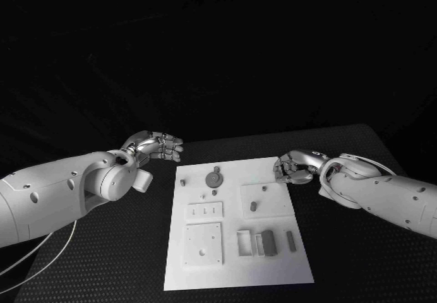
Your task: Assemble the parts on the task board
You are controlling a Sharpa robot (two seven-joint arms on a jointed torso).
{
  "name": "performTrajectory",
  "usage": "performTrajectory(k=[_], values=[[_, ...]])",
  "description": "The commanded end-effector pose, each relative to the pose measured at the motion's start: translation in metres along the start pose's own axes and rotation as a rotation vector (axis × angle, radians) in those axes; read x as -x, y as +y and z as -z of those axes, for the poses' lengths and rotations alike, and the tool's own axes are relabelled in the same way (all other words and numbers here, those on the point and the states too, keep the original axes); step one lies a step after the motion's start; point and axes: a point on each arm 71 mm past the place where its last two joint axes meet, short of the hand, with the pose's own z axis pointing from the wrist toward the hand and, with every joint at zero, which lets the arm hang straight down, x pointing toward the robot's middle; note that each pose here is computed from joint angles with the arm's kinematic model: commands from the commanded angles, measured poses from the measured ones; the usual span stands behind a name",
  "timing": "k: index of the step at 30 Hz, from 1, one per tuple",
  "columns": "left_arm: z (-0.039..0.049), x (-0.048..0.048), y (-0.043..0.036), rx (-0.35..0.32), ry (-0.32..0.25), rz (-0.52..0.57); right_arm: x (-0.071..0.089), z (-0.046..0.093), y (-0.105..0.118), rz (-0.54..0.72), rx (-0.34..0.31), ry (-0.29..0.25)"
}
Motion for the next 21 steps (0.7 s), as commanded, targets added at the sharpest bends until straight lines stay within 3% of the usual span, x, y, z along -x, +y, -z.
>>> performTrajectory(k=[1,21], values=[[-0.0002,-0.0023,-0.0014,-0.012,0.018,0.002,-0.0014,-0.0009,0.0006,0.024,0.005,-0.001],[-0.0002,-0.0022,-0.001,-0.009,0.021,0.003,-0.0019,-0.0031,-0.0006,0.031,-0.003,-0.01]])
